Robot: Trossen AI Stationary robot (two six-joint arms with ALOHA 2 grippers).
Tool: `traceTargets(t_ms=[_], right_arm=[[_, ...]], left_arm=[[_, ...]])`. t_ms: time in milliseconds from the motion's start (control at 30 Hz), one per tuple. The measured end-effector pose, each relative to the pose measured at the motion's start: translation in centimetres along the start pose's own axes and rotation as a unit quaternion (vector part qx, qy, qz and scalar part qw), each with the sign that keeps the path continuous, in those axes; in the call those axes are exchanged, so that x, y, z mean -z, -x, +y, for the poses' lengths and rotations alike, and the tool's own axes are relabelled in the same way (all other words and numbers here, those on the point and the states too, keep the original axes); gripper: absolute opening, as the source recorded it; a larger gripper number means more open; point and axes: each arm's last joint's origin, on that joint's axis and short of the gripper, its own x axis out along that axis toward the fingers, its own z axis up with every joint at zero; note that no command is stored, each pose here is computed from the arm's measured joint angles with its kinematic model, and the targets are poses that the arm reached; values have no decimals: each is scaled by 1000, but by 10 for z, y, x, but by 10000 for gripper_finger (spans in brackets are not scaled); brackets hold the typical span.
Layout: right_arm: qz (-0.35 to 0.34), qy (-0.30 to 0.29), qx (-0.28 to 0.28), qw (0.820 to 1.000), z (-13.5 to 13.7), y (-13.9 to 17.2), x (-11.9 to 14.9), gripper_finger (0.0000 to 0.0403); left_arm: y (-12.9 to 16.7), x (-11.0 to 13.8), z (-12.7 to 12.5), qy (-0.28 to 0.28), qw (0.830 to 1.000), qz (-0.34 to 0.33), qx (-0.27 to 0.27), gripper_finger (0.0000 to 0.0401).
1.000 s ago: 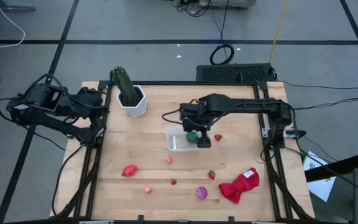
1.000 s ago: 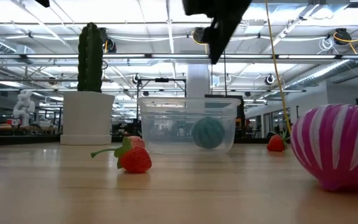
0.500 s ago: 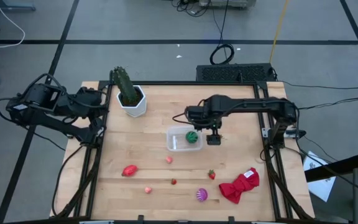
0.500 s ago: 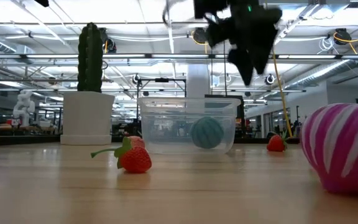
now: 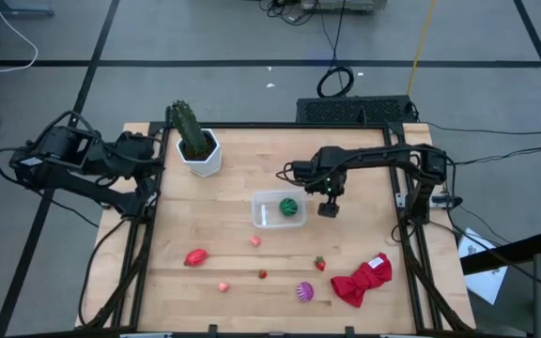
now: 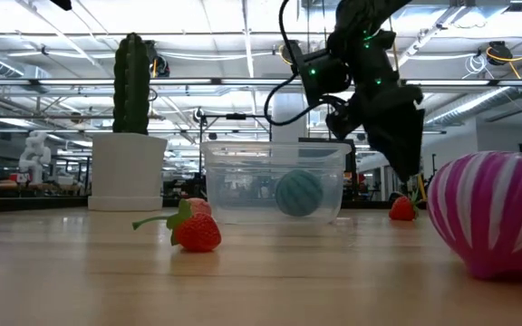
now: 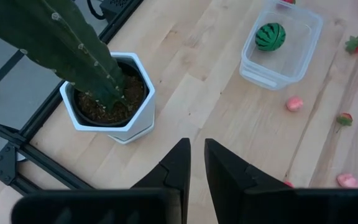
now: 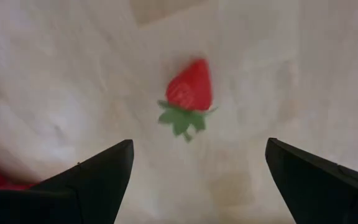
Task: Pick and placing Produce into tupperware
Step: Put the top strawberry into the transparent bin
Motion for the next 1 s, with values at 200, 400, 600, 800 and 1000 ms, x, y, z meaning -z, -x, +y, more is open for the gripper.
traceTargets(t_ms=[200,400,600,800,1000], right_arm=[[-52,-25,-6,998,1,1,-10,356],[-69,-51,-5,996,1,1,-13,356],[-67,-75,6,995,-1,-3,-12,356],[-44,-112,9,993,-5,-17,-7,356],[-43,-132,8,990,-7,-18,-7,356]], left_arm=[[0,0,0,0,1000,0,0,51],[0,0,0,0,1000,0,0,51],[0,0,0,0,1000,0,0,51],[0,0,0,-2,1000,0,1,51],[0,0,0,-11,1000,0,1,51]])
